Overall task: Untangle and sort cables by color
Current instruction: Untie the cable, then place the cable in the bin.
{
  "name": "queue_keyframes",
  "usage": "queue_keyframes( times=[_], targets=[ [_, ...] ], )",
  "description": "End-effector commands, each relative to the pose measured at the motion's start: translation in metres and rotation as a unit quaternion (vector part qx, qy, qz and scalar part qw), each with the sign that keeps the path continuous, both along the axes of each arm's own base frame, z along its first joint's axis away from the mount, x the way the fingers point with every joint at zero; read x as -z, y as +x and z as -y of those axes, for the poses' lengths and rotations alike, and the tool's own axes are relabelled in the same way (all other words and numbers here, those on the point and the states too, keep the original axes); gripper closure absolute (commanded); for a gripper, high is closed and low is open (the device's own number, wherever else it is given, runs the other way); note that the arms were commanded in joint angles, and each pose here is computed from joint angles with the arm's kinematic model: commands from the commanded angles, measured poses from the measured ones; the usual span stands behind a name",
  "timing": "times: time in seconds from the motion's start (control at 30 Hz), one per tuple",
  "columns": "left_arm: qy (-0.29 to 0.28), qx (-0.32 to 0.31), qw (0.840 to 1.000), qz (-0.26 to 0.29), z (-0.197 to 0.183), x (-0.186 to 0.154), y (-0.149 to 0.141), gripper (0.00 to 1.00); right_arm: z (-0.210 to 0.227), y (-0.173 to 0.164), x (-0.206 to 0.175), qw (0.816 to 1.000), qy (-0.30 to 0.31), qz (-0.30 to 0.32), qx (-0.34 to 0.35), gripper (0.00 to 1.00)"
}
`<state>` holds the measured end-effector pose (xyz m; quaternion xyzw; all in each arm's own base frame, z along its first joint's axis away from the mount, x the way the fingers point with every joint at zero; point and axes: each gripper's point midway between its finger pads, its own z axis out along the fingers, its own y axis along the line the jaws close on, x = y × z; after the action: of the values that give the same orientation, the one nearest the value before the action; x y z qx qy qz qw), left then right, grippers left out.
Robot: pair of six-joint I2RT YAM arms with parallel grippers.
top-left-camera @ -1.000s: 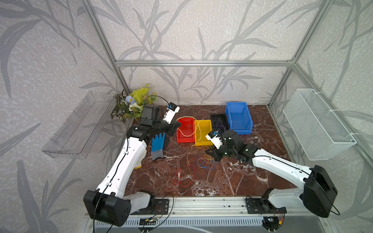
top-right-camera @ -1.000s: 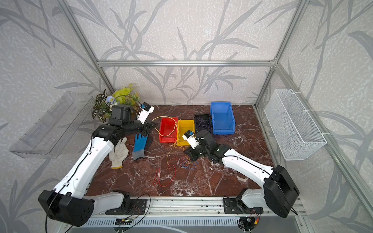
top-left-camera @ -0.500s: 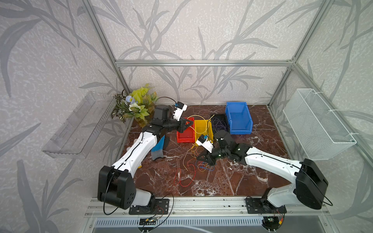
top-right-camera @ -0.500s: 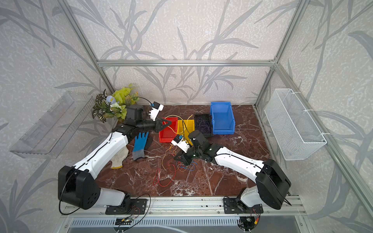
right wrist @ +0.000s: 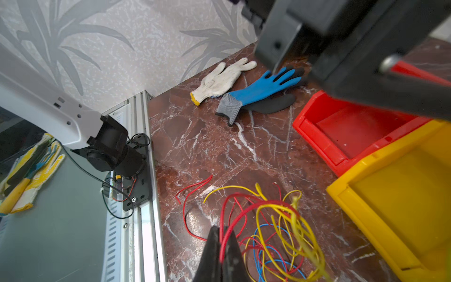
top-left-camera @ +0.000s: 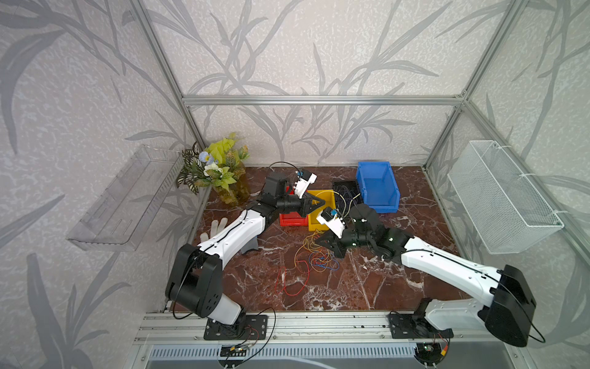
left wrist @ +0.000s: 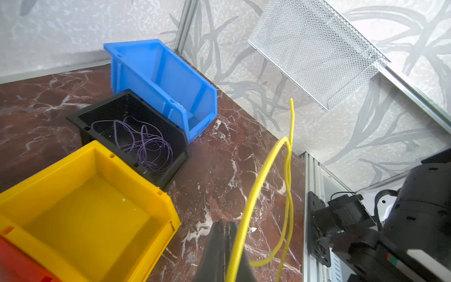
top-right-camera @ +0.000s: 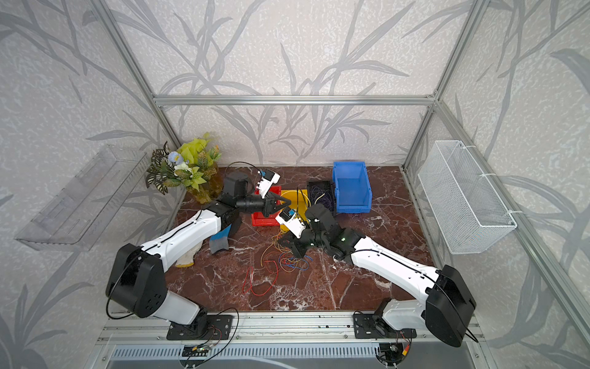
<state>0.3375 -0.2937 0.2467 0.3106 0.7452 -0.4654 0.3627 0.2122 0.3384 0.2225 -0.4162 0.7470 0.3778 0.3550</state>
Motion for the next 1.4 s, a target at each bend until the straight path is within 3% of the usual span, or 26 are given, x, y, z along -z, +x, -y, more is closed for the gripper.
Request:
queue_keyframes(
  times=[0.0,0.1,0.23,0.57,0.77,1.0,1.2,1.37],
  targets=[
    [0.009,0.031,0.999,0.007,0.015,0.014,-0.012,1.0,0.008,0.013,-0.035,0.997,0.041,0.053,0.044,0.99],
    [0.015,0.035,0.999,0.007,0.02,0.021,-0.014,1.0,0.009,0.009,-0.044,0.996,0.05,0.06,0.037,0.99],
    [0.014,0.035,0.999,0.016,0.024,0.01,-0.006,1.0,0.006,0.003,-0.028,0.999,0.029,0.031,0.017,0.99],
    [0.059,-0.048,0.993,0.094,0.006,-0.022,0.053,1.0,0.019,-0.007,0.039,0.998,-0.04,-0.042,0.026,1.0],
    [0.139,-0.114,0.975,0.129,-0.015,0.015,0.082,1.0,0.045,0.008,0.057,0.989,-0.101,-0.032,0.1,1.0],
    [0.212,-0.163,0.952,0.148,-0.034,0.051,0.108,1.0,0.068,0.022,0.042,0.982,-0.095,0.016,0.164,1.0],
    [0.259,-0.165,0.942,0.132,-0.04,0.081,0.117,1.0,0.078,0.025,0.031,0.979,-0.086,0.03,0.181,1.0],
    [0.315,-0.174,0.919,0.158,-0.057,0.088,0.12,1.0,0.081,0.024,0.031,0.979,-0.098,0.025,0.179,1.0]
  ],
)
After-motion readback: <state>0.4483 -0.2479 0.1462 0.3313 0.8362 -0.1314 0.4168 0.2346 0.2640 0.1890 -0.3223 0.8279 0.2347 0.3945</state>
